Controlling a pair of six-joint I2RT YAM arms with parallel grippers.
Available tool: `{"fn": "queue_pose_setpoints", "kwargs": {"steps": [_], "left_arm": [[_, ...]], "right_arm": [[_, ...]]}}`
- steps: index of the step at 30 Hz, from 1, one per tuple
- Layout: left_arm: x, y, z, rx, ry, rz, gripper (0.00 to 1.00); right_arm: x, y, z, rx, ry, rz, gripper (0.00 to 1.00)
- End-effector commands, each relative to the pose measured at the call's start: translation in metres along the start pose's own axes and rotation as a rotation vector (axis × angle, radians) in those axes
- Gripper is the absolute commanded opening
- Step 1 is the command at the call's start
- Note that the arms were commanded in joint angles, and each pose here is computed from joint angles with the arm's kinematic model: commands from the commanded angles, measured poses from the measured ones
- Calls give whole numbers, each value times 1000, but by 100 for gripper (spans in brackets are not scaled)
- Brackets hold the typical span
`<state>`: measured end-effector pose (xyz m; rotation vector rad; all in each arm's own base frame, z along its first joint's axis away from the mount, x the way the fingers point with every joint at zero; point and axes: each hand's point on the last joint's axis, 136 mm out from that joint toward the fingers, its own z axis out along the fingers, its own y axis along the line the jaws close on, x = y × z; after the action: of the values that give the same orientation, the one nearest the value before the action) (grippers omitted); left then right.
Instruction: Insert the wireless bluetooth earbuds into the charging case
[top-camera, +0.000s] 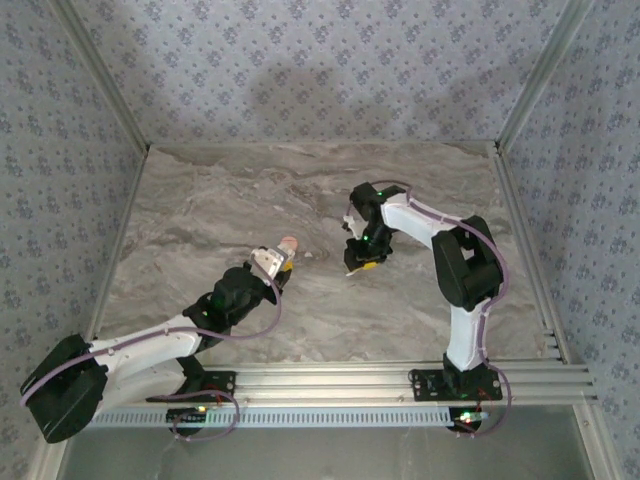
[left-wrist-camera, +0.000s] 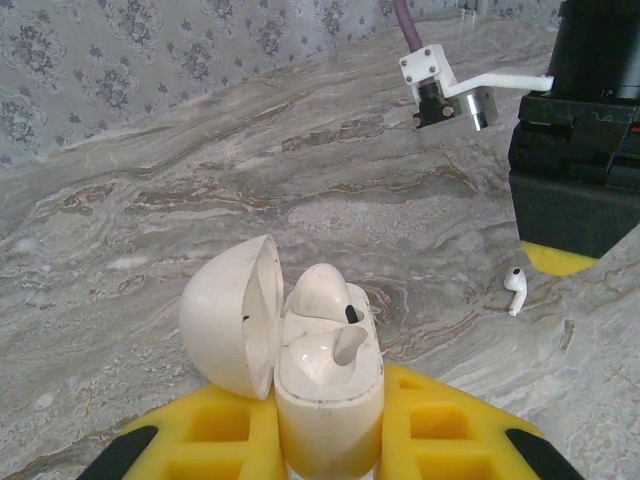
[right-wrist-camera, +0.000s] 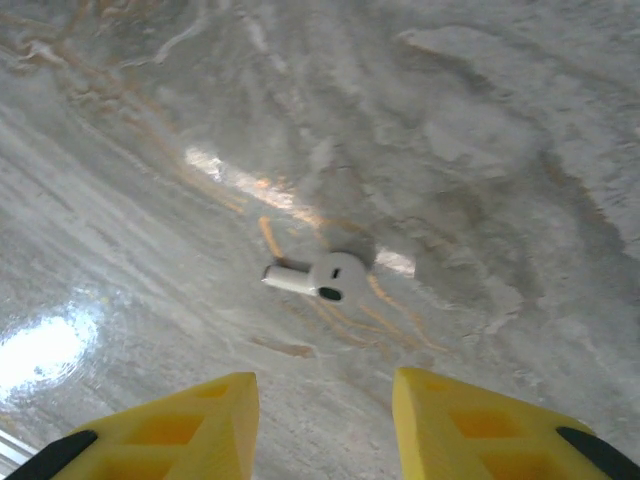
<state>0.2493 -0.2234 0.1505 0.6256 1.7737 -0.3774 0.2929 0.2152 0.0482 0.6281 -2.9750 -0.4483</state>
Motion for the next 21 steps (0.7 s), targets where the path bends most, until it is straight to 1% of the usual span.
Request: {"fn": "queue_pose_setpoints", "kwargs": {"steps": [1, 5, 21], "left_arm": [[-7, 1, -3, 8, -28, -9, 11], [-7, 1, -3, 7, -27, -7, 11], [-9, 2, -4, 5, -29, -4, 11]], "right_arm": [[-7, 2, 1, -39, -33, 32, 42], [-9, 1, 9, -48, -22, 39, 42], [-22, 6, 18, -81, -21, 30, 42]]}}
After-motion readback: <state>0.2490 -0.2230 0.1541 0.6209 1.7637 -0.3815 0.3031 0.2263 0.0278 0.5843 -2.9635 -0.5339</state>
